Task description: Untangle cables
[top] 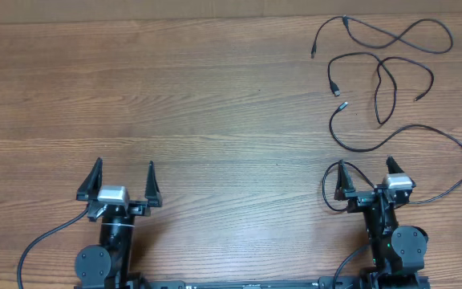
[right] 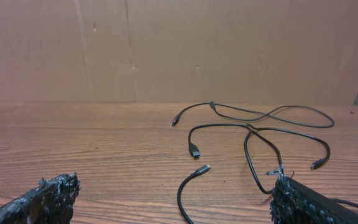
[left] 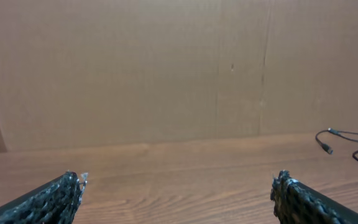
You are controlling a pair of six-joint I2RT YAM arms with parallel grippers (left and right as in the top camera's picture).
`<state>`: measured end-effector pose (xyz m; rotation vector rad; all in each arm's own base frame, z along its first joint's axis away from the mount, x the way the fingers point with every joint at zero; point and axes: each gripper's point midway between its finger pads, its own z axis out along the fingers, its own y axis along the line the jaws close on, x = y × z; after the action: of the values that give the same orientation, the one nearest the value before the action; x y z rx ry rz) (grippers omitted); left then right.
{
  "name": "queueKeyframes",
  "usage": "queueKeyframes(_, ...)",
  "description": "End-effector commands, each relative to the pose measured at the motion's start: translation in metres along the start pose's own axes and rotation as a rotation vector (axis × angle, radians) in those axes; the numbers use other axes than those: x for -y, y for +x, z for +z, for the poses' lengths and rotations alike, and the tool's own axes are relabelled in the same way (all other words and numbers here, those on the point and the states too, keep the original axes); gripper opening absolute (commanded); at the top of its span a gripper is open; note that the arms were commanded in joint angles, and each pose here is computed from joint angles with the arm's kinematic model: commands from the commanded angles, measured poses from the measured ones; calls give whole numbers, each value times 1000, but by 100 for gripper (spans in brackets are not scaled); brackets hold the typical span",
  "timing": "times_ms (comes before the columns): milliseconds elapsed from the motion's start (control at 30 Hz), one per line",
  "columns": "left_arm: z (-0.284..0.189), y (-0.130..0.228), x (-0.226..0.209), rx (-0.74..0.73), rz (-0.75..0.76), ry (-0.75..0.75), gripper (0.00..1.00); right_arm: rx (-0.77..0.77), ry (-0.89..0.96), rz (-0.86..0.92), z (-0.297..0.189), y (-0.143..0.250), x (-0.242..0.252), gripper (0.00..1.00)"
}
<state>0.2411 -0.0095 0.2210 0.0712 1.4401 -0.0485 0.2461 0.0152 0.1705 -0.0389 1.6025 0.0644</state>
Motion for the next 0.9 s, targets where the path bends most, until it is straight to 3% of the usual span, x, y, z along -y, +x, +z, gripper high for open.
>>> queueKeyframes(0,0,6,2,15,-8,15,99,7,0,-4,0,1,0,100)
queueKeyframes(233,1,18,2,-14,-12,15,100,7,0,-4,0,1,0,100)
queueKeyframes(533,-3,62,3,-191,-36,13,100,7,0,-4,0,1,0,100)
queueKeyframes(867,-4,64,-8,-202,-20,-49,100,7,0,-4,0,1,0,100)
